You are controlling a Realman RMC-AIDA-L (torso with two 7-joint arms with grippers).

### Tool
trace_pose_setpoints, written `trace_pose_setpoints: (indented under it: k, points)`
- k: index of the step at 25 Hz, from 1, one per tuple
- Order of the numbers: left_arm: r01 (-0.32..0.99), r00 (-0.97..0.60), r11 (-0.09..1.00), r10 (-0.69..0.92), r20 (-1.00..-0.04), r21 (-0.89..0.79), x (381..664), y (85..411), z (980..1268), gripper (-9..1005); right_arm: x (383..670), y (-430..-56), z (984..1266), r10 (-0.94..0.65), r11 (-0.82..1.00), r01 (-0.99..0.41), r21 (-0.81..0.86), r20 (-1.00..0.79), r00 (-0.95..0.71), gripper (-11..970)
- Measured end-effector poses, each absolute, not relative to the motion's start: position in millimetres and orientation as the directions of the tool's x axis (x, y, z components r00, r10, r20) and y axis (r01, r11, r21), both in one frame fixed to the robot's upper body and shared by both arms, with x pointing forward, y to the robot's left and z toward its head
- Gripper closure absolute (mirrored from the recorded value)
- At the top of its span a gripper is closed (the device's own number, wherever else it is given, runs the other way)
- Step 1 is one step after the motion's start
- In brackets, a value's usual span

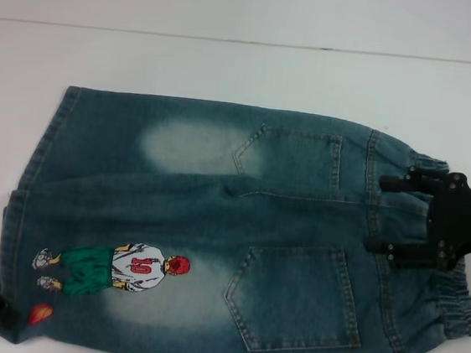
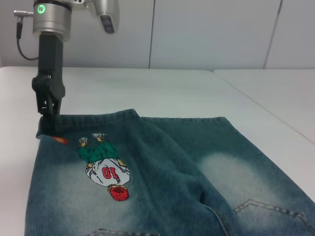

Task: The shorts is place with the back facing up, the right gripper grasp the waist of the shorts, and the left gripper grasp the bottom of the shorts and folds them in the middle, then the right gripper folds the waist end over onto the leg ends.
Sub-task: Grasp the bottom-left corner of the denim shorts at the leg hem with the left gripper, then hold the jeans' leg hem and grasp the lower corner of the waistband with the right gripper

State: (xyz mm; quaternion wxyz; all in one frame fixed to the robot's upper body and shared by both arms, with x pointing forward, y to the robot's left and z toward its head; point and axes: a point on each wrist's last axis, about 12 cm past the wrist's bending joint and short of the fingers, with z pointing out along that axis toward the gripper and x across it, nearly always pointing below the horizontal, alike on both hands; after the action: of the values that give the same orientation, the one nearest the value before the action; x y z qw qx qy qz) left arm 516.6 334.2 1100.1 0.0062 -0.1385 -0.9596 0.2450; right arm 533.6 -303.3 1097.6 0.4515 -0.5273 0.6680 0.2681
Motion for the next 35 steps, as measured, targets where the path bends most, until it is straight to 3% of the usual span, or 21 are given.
trace_pose_setpoints:
  k: [4, 9, 14, 19, 28, 35]
  points:
    - [0.257, -0.964, 0.842, 0.259, -0.062, -0.475, 516.9, 334.7, 1101.8, 927, 533.2, -303.3, 1097.6, -0.461, 0.299, -0.947, -0.117, -0.886, -0.036, 60]
    - [0.259, -0.964, 0.839, 0.259, -0.068, -0.478, 517.5, 334.1, 1102.6, 973, 532.1, -304.1, 1096.8, -0.457, 0.304, -0.946, -0.113, -0.888, -0.041, 59]
    - [0.278, -0.960, 0.820, 0.259, -0.109, -0.499, 519.6, 333.8, 1105.7, 974, 530.1, -309.3, 1097.1, -0.438, 0.349, -0.935, -0.067, -0.894, -0.099, 59]
    - [0.292, -0.956, 0.800, 0.245, -0.159, -0.525, 523.8, 338.0, 1112.6, 975, 527.2, -329.1, 1112.1, -0.463, 0.441, -0.897, 0.034, -0.847, -0.260, 59]
    - [0.320, -0.947, 0.785, 0.262, -0.184, -0.531, 530.5, 333.1, 1118.7, 974, 518.2, -347.9, 1152.9, -0.673, 0.487, -0.854, 0.183, -0.544, -0.501, 60]
    - [0.317, -0.949, 0.786, 0.262, -0.178, -0.531, 533.0, 330.5, 1118.3, 975, 523.1, -338.4, 1150.1, -0.760, 0.537, -0.811, 0.232, -0.285, -0.585, 60]
